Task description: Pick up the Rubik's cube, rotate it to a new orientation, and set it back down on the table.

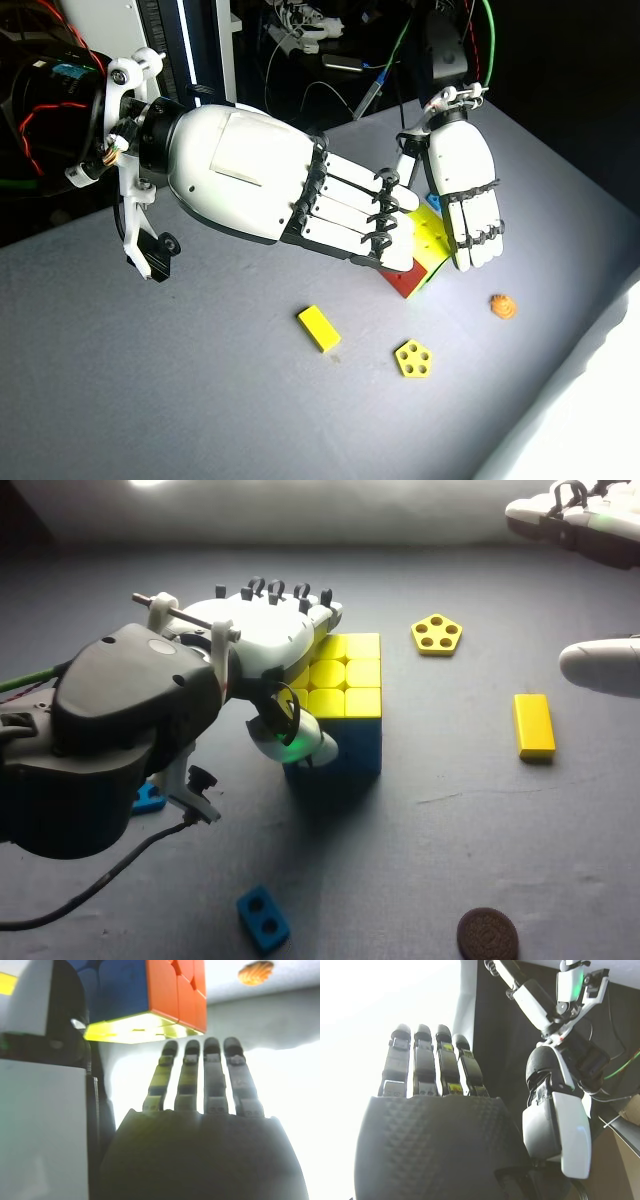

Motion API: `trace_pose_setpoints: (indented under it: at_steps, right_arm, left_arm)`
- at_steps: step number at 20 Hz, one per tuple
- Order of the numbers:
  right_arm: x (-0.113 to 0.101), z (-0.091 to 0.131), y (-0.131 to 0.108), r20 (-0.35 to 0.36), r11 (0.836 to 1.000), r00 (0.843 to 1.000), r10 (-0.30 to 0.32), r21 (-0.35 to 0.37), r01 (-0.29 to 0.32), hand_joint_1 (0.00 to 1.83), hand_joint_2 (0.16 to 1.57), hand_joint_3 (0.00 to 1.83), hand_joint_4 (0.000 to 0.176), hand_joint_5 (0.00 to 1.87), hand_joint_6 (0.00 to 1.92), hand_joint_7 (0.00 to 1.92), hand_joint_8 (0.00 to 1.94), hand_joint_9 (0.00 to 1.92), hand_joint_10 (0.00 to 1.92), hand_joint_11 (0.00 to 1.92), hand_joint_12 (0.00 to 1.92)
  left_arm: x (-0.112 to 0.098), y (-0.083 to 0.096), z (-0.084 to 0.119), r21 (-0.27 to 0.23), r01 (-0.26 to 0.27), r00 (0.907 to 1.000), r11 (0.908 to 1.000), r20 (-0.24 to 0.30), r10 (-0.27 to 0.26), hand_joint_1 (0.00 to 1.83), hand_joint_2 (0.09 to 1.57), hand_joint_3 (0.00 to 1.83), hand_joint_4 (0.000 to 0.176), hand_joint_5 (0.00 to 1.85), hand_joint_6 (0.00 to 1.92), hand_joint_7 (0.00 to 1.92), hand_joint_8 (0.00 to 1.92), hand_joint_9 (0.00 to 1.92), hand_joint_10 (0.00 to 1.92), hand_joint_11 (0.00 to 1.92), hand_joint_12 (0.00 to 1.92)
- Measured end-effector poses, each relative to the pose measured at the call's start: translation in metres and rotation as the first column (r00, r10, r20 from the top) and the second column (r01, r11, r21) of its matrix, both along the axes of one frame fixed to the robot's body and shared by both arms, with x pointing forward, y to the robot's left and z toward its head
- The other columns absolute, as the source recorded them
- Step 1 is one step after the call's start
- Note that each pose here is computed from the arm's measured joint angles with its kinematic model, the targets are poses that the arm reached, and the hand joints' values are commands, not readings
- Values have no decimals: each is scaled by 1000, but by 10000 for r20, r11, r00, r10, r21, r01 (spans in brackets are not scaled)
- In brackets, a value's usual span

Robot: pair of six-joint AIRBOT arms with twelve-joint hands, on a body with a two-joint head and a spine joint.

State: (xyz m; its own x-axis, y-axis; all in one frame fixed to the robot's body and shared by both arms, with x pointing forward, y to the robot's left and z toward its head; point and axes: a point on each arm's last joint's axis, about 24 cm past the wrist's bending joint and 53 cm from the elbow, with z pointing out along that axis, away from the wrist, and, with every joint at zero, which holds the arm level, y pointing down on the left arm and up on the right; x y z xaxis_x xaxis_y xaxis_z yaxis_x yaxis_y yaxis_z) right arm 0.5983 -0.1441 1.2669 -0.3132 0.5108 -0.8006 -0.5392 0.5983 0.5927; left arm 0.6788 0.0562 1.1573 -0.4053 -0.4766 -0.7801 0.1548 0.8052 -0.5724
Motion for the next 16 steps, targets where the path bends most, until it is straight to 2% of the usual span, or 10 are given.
trace_pose_setpoints:
  at_steps: [5,10,14,15,16]
  right_arm:
    - [0,0,0,-1,10000,10000,-1,-11,1,104,1257,4,0,0,0,61,0,44,2,0,0]
    - [0,0,0,0,10000,10000,-7,-18,7,112,1251,1,0,8,3,92,6,62,7,0,0]
    - [0,-1,0,-10,10000,10000,-7,-36,7,110,1260,3,0,0,0,79,4,47,1,0,0]
    - [0,-1,0,-38,10000,10000,-13,-49,13,120,1256,1,0,0,0,86,6,52,3,0,0]
    - [0,-1,0,-44,10000,10000,-16,-54,16,123,1258,2,0,0,0,81,4,51,3,0,0]
  left_arm:
    - [7,1,-5,104,-76,10000,9999,9,76,869,998,0,0,0,0,0,0,0,0,0,0]
    - [12,1,-6,127,-63,10000,9999,25,63,843,1007,0,0,0,0,0,0,0,0,0,0]
    - [13,-4,-8,121,33,10000,9999,12,-33,857,1006,0,0,0,0,0,0,0,0,0,0]
    - [14,-5,-8,120,42,10000,9999,14,-42,938,985,0,0,0,0,0,0,0,0,0,0]
    - [14,-7,-8,66,65,10000,10000,7,-65,894,991,0,0,0,0,0,0,0,0,0,0]
